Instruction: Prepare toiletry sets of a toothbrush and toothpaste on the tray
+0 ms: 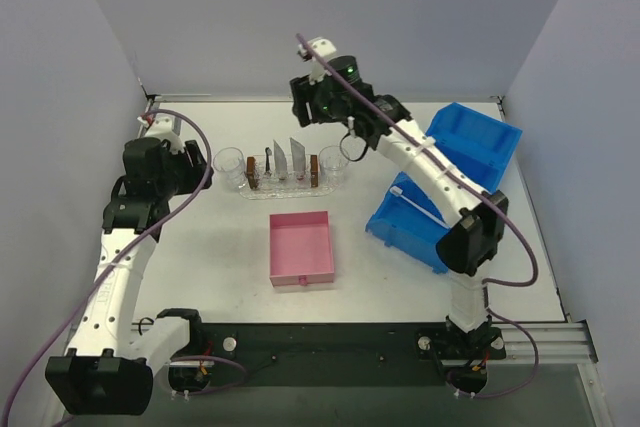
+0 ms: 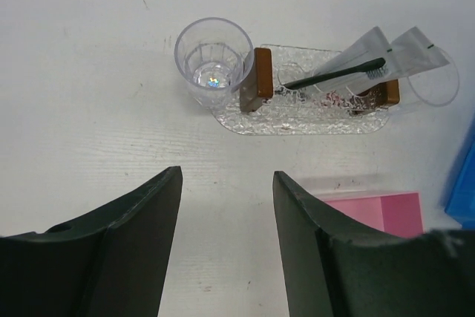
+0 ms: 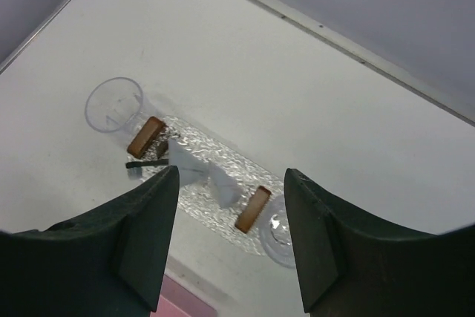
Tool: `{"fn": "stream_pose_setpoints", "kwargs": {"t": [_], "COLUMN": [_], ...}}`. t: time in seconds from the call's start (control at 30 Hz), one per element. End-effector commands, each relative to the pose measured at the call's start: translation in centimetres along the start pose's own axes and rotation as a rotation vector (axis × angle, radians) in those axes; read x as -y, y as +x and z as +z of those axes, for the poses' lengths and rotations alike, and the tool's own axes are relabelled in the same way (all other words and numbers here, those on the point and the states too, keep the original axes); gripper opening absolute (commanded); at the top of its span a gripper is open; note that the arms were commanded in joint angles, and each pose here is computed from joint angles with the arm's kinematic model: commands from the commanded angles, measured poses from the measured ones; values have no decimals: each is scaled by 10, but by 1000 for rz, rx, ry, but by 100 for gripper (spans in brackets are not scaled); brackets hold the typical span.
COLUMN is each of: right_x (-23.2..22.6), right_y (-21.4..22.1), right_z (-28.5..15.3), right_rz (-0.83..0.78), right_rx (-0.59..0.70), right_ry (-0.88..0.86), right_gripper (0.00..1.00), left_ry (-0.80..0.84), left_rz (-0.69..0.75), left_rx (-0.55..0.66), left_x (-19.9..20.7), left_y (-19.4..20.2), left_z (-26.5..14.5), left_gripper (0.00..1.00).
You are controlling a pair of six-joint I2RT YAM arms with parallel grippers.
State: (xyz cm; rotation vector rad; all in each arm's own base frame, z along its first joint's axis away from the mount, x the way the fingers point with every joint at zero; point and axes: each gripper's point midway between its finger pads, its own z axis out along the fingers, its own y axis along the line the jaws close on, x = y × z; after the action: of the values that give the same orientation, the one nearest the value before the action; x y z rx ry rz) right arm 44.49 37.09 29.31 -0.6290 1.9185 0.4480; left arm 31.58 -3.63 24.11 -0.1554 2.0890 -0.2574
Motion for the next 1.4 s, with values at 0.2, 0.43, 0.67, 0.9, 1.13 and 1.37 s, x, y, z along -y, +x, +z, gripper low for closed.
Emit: {"fn": "stream_pose_setpoints", "kwargs": {"t": [0.2,0.43,0.67,0.9,1.13,1.37], "right_x": [109,118,115,124,131,142], "right_y": [30,128,183,211,234,250], "right_z": [-142,-162,-147,-125,-106,-102], "right_rz": [155,257,177,57,-16,-94], "right_rx": [-100,-361,-502,-572,-614,-664], "right_ry": [229,189,118,65,46,68], "right_gripper": [53,49,44,43,41,40], "left_ry": [22,79,158,187,211,224], "left_rz": [-94,-84,-24,-21,-1,13], "left_rx": [79,54,18,14,0,-3], "left_x": [14,35,66,72,75,77], "left_y": [-45,-41,-34,-27,-21,-22], "left_z": [1,8,11,8,9,11], "left_gripper": [59,59,59,59,59,59]}}
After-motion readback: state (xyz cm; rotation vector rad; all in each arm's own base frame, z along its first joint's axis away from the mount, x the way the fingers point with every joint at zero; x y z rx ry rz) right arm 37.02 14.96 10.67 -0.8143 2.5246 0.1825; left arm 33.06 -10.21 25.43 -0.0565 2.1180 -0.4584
